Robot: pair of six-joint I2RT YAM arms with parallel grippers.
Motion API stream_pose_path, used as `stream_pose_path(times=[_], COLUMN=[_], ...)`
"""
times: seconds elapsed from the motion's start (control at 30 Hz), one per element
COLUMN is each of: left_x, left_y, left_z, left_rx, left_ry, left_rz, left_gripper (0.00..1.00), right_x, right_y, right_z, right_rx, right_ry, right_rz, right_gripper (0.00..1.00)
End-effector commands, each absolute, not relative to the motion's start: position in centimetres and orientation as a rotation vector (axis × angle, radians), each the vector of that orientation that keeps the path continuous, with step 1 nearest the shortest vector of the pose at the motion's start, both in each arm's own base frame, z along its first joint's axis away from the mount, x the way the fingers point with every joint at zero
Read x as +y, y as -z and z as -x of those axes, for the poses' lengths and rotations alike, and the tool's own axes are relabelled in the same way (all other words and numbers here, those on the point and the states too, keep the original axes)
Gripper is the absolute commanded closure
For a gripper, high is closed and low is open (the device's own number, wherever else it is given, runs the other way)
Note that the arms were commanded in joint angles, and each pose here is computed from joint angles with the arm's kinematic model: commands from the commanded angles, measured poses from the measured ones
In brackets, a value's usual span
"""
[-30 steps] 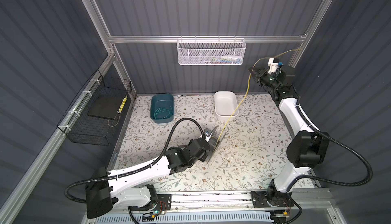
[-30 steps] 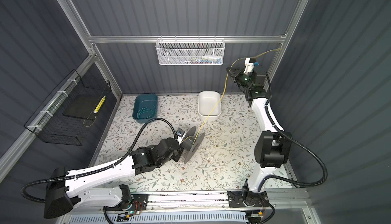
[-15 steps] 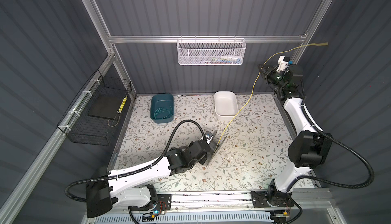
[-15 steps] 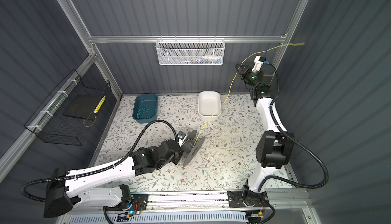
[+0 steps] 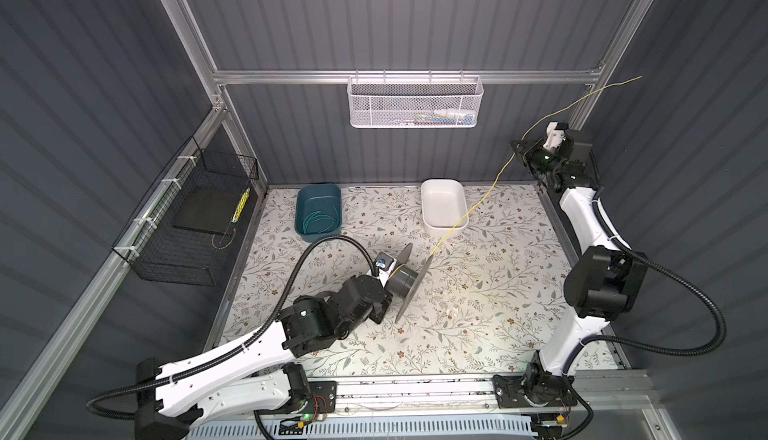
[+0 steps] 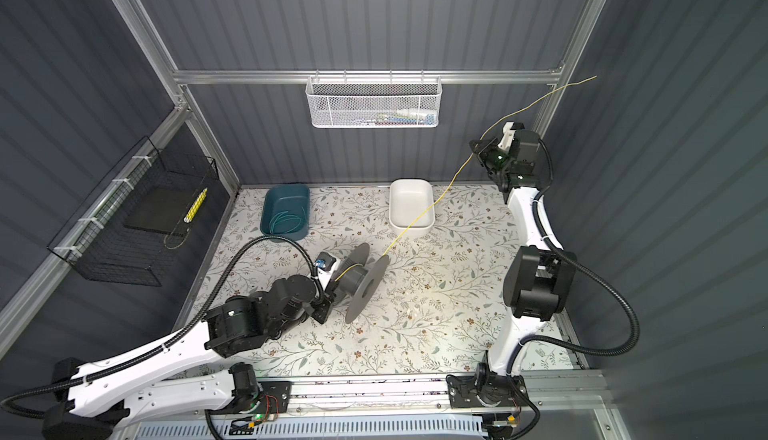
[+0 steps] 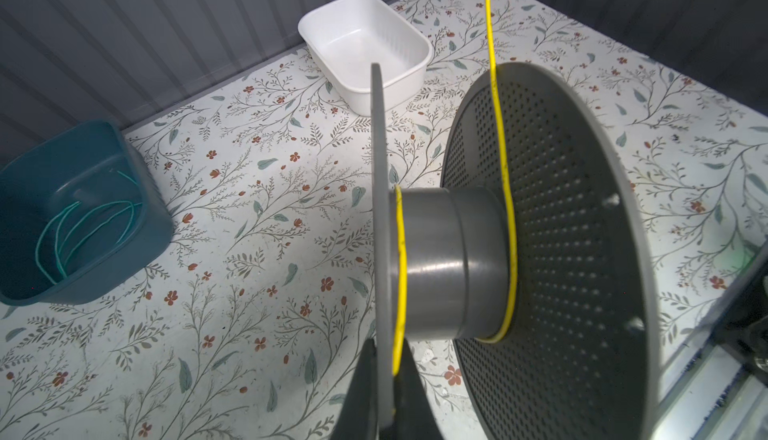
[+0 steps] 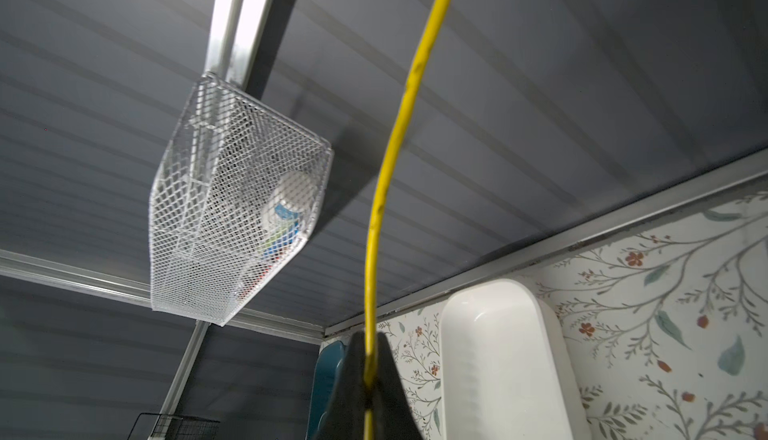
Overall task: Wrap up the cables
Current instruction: 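Rotate the spool with the left gripper to wind cable while right holds taut, then bring the right gripper with cable over the spool toward the left gripper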
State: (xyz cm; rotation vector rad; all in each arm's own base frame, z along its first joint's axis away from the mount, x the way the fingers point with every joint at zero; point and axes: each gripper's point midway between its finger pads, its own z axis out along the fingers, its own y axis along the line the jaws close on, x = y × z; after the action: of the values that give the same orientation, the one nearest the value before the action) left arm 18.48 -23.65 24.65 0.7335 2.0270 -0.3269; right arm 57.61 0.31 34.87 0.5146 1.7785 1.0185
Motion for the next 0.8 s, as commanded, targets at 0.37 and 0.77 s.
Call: stream_pose_path(times=[0.37, 0.77], left_x=[-24.2, -22.8], left_y=[-39.6, -46.1], left_z=[-17.5, -28.5], left_rx=[1.802, 1.717], left_ry=[0.592, 0.552], left_rz=[-0.624, -0.143], left_gripper=[1.0, 1.0], right_x=[-0.2, 10.7], right_y=[-24.7, -18.7], right_z=[-54.2, -46.0], right_rx=[1.763, 1.853], right_ry=[-0.814, -0.776], right_rz=[-0.652, -0.556], right_gripper=[1.0, 1.0])
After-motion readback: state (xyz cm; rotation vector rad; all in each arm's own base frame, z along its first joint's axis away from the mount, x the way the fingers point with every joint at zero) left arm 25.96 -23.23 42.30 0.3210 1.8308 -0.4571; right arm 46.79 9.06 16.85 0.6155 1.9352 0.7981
